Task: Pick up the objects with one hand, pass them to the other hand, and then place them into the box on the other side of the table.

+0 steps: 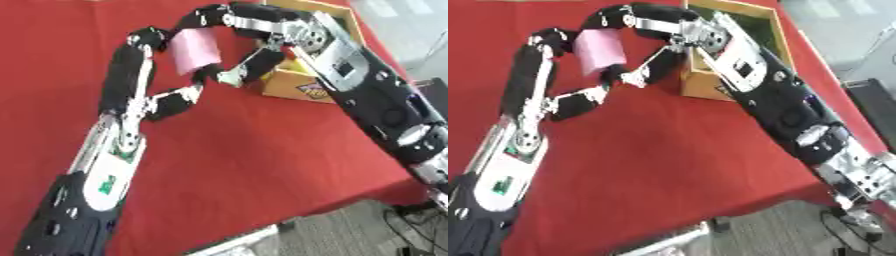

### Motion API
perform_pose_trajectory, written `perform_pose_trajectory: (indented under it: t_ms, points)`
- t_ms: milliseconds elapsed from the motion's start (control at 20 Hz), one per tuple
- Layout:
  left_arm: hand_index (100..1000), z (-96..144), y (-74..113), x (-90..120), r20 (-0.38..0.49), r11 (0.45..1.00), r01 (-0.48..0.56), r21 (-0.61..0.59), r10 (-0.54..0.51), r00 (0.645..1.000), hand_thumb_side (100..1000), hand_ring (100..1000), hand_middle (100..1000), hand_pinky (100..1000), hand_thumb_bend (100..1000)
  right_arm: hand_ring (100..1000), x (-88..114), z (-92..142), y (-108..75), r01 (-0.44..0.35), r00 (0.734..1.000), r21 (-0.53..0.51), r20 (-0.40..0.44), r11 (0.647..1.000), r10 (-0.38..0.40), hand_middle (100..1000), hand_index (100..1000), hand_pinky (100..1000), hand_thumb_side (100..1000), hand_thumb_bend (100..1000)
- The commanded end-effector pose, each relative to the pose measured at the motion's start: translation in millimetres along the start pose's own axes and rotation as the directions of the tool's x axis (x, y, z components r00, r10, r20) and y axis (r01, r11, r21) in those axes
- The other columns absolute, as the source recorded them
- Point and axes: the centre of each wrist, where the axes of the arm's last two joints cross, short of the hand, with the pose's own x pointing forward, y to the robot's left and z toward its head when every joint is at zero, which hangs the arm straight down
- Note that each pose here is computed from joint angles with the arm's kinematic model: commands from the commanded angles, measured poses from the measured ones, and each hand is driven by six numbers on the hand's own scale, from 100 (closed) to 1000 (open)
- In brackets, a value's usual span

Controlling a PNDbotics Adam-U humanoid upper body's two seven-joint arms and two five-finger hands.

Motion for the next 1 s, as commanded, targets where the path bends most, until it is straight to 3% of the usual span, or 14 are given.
perform_pose_trajectory:
  t_ms: [50, 200, 400, 650, 1000]
  points:
    - [848, -5, 3.8, 5, 0.013, 1.0, 0.012, 0.028, -0.012, 1.0, 187, 715, 637, 730, 521, 868, 6, 0, -8.4, -0.014, 1.0, -0.01, 0.027, 1.0, 0.014, 464, 631, 859, 178, 100]
    - [880, -4, 2.6, 3, -0.002, 0.999, 0.028, 0.035, -0.028, 1.0, 276, 741, 671, 745, 684, 867, 7, 0, -8.6, -0.012, 1.0, -0.011, 0.027, 1.0, 0.012, 463, 629, 858, 167, 100]
    - [892, -3, 1.5, -1, -0.053, 0.996, 0.064, 0.063, -0.061, 0.997, 325, 752, 682, 753, 766, 866, 7, 1, -8.9, -0.012, 1.0, -0.015, 0.027, 1.0, 0.012, 462, 628, 856, 149, 100]
    - [894, -2, -0.4, -6, -0.097, 0.99, 0.108, 0.092, -0.099, 0.99, 394, 760, 687, 762, 857, 866, 6, 3, -8.5, -0.009, 1.0, -0.023, 0.019, 1.0, 0.009, 461, 628, 855, 151, 100]
    - [891, -1, -2.5, -10, -0.127, 0.986, 0.127, 0.104, -0.113, 0.985, 431, 760, 685, 763, 882, 865, 5, 5, -9.1, -0.004, 1.0, -0.032, 0.013, 0.999, 0.005, 461, 628, 854, 142, 100]
